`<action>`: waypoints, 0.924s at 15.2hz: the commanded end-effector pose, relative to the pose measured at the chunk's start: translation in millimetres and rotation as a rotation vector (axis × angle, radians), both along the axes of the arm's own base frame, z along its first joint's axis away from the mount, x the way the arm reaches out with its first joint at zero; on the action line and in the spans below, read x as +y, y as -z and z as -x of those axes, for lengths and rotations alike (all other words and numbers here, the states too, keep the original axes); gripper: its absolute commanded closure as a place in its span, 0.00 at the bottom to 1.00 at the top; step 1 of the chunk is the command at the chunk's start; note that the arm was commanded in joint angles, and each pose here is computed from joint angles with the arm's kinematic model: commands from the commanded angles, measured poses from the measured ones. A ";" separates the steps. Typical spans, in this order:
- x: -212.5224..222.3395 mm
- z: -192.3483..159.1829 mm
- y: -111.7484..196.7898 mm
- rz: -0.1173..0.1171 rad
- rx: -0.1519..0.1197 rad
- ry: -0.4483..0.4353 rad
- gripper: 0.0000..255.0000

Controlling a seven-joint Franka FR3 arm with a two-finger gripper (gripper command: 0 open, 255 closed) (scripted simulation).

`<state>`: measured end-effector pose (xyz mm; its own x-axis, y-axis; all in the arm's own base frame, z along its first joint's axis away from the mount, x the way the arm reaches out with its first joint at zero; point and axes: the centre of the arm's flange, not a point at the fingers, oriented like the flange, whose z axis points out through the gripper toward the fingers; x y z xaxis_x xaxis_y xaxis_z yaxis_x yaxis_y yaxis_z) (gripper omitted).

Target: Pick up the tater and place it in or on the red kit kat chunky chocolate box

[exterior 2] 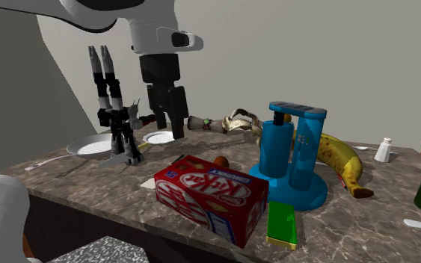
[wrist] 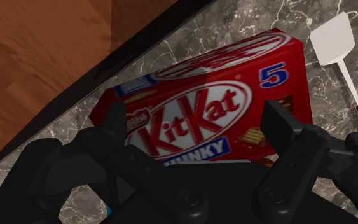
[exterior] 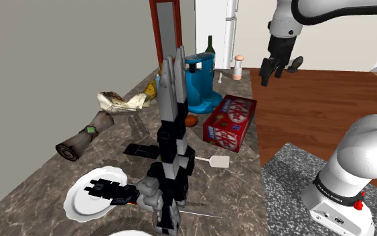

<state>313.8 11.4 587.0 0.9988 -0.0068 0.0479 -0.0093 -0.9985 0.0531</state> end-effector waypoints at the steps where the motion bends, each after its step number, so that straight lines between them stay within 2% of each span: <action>1: 0.0 0.0 0.0 0.000 0.000 0.000 0.00; 14: 72.5 -159.4 68.6 0.090 0.117 -0.298 0.00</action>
<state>460.3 77.6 527.5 0.9627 0.2621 -0.0678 0.2687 -0.9555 0.1214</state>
